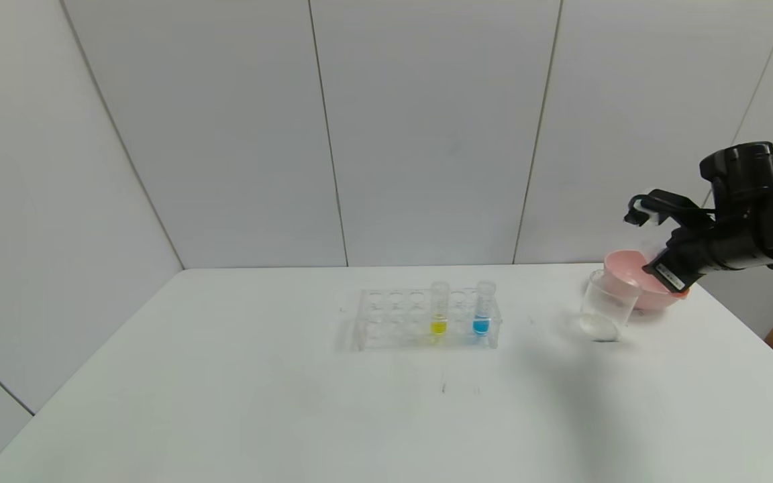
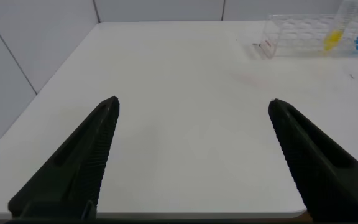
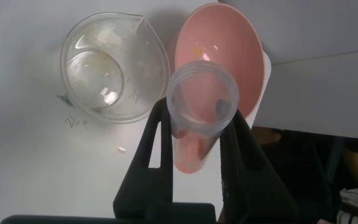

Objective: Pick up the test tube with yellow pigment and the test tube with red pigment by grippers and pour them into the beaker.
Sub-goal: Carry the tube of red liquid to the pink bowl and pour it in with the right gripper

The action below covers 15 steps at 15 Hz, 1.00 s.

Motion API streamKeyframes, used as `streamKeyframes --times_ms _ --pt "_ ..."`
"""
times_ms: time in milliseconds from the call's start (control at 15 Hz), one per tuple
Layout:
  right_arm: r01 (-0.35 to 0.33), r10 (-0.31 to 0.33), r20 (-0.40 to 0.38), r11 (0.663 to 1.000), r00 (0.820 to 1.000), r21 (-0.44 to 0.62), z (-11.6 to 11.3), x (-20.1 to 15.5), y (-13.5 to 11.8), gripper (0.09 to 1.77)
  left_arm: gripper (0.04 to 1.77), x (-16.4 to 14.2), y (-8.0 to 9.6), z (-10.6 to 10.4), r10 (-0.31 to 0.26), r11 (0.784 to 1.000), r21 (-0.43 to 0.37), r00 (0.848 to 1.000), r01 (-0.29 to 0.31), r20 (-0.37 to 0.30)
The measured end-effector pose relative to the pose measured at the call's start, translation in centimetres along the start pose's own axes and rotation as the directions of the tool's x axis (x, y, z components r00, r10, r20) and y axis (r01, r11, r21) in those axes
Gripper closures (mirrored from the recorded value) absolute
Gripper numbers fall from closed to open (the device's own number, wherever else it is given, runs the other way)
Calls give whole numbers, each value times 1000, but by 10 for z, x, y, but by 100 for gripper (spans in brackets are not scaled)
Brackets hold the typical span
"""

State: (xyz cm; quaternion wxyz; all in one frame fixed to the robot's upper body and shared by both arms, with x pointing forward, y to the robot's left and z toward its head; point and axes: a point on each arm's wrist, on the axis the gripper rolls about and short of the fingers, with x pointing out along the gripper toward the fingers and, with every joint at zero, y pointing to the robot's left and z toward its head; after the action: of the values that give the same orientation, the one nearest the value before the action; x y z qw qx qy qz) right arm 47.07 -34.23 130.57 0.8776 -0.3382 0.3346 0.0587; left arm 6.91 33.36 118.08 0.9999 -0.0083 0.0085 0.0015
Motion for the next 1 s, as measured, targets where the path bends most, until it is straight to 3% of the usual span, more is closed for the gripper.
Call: streamKeyframes --times_ms 200,467,800,1000 --pt "11 -13 -50 999 999 -47 2 6 1 136 9 0 0 0 0 1000 0 1000 0 0" --pt "-64 50 -148 994 988 -89 8 -5 3 136 9 0 0 0 0 1000 0 1000 0 0" --pt "-115 85 -161 976 983 -184 22 -20 -1 136 9 0 0 0 0 1000 0 1000 0 0" --pt "-180 135 -222 963 966 -200 24 -31 -3 136 9 0 0 0 0 1000 0 1000 0 0"
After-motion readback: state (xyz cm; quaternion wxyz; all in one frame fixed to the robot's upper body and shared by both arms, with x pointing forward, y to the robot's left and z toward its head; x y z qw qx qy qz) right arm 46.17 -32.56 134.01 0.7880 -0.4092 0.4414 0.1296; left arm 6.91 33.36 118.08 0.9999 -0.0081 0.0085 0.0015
